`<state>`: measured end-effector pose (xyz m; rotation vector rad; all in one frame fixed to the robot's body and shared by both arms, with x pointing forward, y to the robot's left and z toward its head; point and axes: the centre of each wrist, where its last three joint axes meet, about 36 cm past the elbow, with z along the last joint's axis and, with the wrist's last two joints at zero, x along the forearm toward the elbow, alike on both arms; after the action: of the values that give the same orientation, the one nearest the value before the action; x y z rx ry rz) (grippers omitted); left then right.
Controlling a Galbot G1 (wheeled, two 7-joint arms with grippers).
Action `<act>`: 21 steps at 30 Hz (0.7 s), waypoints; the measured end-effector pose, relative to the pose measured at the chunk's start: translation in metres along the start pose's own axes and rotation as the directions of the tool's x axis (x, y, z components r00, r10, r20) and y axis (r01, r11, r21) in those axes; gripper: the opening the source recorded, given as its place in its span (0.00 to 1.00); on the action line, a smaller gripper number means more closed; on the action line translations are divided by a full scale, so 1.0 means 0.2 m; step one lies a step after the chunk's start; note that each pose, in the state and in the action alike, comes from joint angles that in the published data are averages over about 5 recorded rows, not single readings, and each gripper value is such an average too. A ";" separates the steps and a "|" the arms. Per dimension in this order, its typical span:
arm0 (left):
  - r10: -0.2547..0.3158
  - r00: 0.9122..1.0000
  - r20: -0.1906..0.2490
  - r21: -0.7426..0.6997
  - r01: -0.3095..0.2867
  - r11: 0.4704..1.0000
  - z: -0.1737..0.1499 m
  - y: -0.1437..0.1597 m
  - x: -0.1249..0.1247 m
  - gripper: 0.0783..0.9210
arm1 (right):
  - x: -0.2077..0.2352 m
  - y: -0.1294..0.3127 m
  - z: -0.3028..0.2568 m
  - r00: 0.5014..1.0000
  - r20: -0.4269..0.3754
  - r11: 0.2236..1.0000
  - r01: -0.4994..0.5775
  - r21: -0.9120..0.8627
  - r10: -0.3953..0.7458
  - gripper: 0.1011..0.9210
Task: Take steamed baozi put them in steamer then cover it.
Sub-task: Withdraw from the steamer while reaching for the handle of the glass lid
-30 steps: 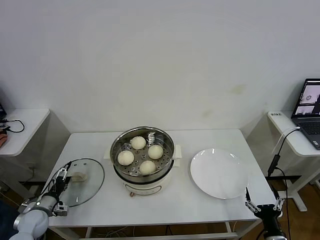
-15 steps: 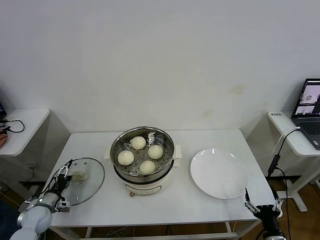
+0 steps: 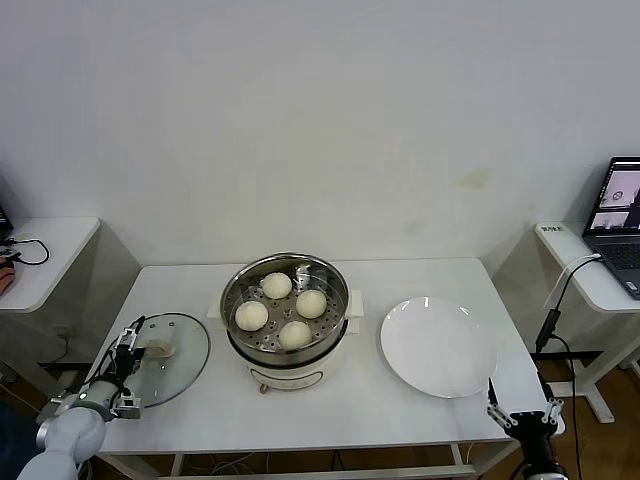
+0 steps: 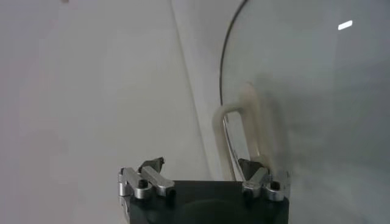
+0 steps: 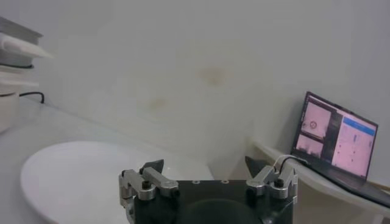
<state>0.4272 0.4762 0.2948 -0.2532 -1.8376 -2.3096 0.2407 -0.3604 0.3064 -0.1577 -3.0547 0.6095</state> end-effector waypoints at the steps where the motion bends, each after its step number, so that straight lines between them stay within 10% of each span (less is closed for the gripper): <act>1: 0.000 1.000 0.000 0.001 0.000 1.000 0.00 0.00 0.00 0.88 | 0.00 0.00 0.00 1.000 -0.001 1.000 0.001 0.000 -0.001 0.88; 21: -0.010 1.000 0.002 0.033 0.009 0.999 -0.02 0.03 -0.07 0.88 | 0.01 0.02 0.02 1.000 -0.004 1.000 0.005 -0.001 -0.005 0.88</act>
<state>0.4418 0.4719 0.2962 -0.2427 -1.8803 -2.2836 0.2392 -0.3585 0.3023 -0.1504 -3.0505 0.6072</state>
